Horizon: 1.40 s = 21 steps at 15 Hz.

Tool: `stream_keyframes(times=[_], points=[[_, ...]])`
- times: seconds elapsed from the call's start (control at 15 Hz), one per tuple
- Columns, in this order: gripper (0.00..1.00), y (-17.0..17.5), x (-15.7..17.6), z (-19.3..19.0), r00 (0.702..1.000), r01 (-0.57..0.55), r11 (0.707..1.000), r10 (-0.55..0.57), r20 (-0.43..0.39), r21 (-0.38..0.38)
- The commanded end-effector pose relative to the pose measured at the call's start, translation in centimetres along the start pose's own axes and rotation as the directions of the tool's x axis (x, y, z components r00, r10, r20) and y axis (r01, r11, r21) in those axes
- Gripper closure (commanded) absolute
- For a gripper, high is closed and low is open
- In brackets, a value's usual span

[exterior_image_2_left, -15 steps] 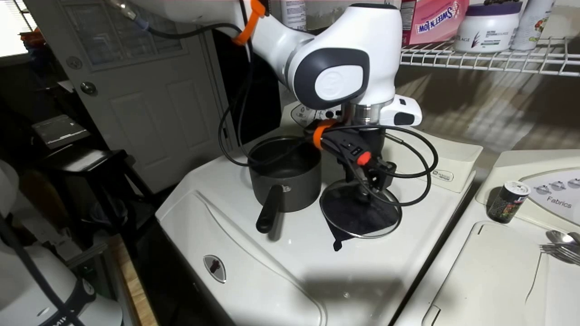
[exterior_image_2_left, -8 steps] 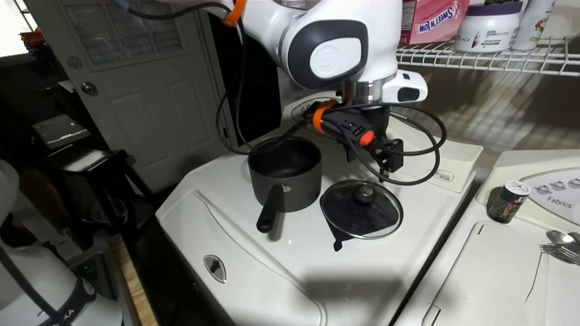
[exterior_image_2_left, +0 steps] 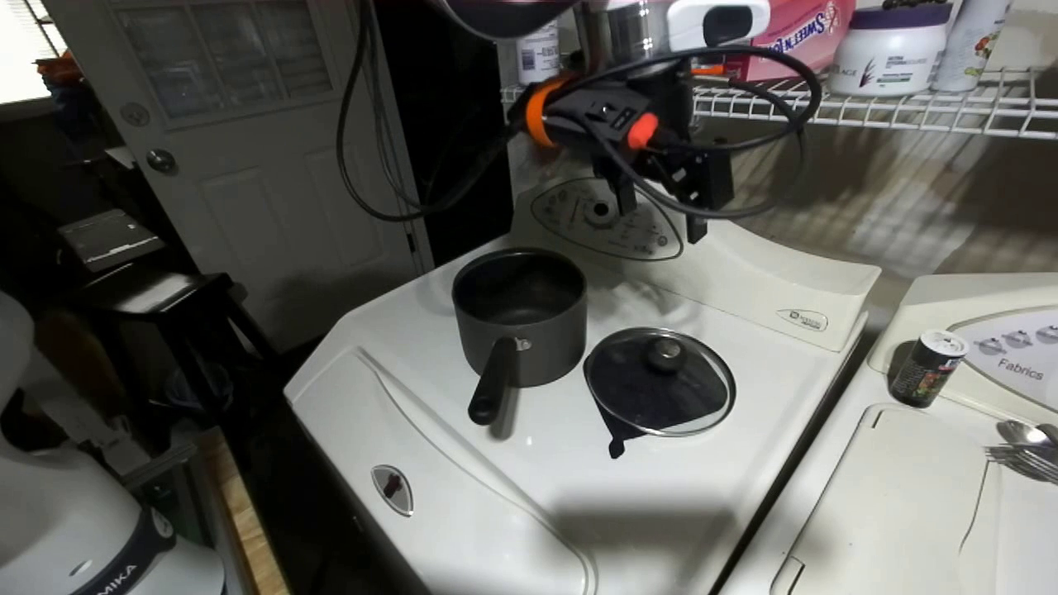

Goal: Remove the glass lid from the pot and put it on the pot holder on the right

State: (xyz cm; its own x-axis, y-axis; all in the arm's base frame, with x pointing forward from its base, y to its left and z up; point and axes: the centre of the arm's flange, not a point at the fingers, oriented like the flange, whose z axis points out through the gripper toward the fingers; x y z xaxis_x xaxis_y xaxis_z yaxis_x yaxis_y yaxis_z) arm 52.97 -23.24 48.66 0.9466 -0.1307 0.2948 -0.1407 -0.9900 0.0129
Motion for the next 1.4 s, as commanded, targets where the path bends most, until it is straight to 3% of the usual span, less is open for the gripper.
stream_keyframes(times=[0.0, 0.33, 0.73, 1.07, 1.13, 1.33], points=[[0.0, -2.2, -3.7, -4.3, 0.993, 0.108, 0.993, -0.11, 0.037, 0.039], [0.0, -5.4, -6.7, -6.3, 0.969, 0.215, 0.972, -0.225, 0.107, 0.093], [0.0, -9.3, -9.2, -6.2, 0.953, 0.26, 0.961, -0.271, 0.133, 0.099], [0.0, -12.3, -10.4, -5.0, 0.936, 0.302, 0.948, -0.315, 0.157, 0.101], [0.0, -11.1, -9.0, -5.0, 0.939, 0.292, 0.949, -0.309, 0.154, 0.121], [0.0, -11.9, -9.4, -4.6, 0.933, 0.303, 0.945, -0.32, 0.164, 0.122]])
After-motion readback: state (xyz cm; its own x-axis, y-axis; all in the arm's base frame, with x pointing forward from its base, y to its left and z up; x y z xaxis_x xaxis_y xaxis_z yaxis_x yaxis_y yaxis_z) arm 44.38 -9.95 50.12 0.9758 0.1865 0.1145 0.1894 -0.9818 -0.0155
